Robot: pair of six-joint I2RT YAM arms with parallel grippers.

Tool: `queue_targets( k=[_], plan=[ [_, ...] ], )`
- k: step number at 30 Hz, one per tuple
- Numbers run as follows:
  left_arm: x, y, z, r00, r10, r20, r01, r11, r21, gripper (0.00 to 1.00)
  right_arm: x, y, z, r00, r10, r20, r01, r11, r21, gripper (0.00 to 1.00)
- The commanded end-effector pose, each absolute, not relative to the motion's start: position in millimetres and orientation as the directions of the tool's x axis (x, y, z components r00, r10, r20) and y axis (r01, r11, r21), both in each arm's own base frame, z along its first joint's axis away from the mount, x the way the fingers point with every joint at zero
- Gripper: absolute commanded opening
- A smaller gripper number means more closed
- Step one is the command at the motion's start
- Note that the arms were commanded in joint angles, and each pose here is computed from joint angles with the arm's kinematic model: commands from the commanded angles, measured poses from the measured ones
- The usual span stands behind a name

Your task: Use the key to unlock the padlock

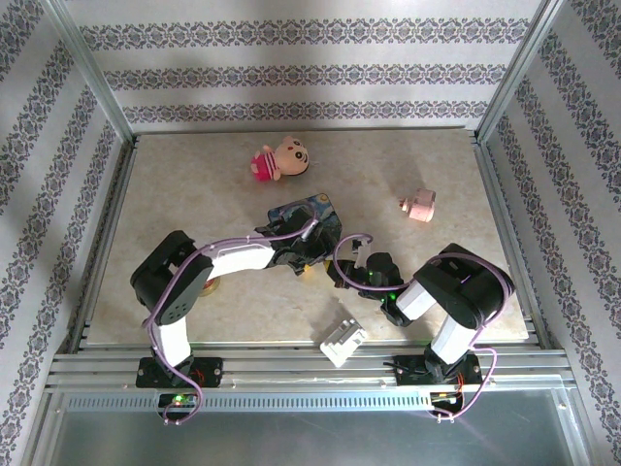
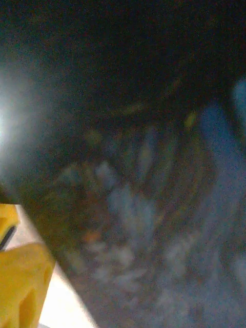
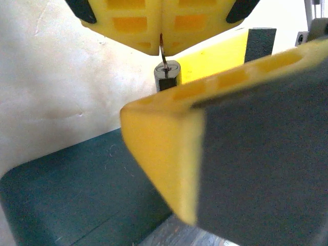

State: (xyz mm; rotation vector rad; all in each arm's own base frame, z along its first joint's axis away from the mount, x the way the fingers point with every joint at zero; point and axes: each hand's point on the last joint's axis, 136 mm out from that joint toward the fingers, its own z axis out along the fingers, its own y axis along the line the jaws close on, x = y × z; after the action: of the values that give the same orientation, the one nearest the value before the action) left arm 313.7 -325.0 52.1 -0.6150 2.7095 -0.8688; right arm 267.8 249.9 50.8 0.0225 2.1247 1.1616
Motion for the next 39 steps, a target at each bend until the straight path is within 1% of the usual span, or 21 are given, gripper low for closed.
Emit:
queue_targets(
  k=[1,4,7,15,21,26,30,35,39],
  plan=[
    [318.4,-328.5,82.2,-0.885,-0.424,-0.194,-0.203,0.725,-0.658,0.88,276.6,255.3,73.1,-0.716,0.385,-0.583,-0.323,0.558,0.764,0.0],
    [325.4,-323.5,96.6,-0.854,-0.428,-0.294,-0.117,0.711,-0.693,0.87,279.0,256.4,76.5,-0.717,0.402,-0.57,-0.313,0.545,0.778,0.0],
    [328.7,-317.8,102.0,-0.818,-0.445,-0.364,-0.058,0.694,-0.718,0.83,281.7,257.3,79.4,-0.72,0.425,-0.548,-0.293,0.53,0.796,0.0],
    [328.4,-314.8,95.1,-0.773,-0.454,-0.443,0.012,0.688,-0.725,0.82,285.5,260.7,78.2,-0.752,0.472,-0.46,-0.219,0.479,0.85,0.0],
    [335.5,-315.6,93.6,-0.733,-0.496,-0.465,0.034,0.657,-0.753,0.71,286.5,265.0,75.7,-0.769,0.485,-0.416,-0.19,0.448,0.874,0.0],
    [338.4,-315.9,88.7,-0.723,-0.518,-0.456,0.02,0.644,-0.765,0.67,289.5,267.4,77.5,-0.772,0.5,-0.392,-0.179,0.422,0.889,0.0],
    [334.5,-308.8,77.5,-0.726,-0.534,-0.433,-0.037,0.659,-0.751,0.67,292.2,269.1,78.5,-0.774,0.513,-0.372,-0.168,0.4,0.901,0.0],
    [327.6,-292.5,67.5,-0.718,-0.549,-0.428,-0.111,0.697,-0.708,0.77,293.7,269.3,78.0,-0.774,0.531,-0.346,-0.153,0.373,0.915,0.0],
    [330.1,-294.2,66.3,-0.71,-0.554,-0.434,-0.101,0.69,-0.717,0.76,294.1,270.5,73.4,-0.781,0.538,-0.317,-0.128,0.36,0.924,0.0]
  ],
)
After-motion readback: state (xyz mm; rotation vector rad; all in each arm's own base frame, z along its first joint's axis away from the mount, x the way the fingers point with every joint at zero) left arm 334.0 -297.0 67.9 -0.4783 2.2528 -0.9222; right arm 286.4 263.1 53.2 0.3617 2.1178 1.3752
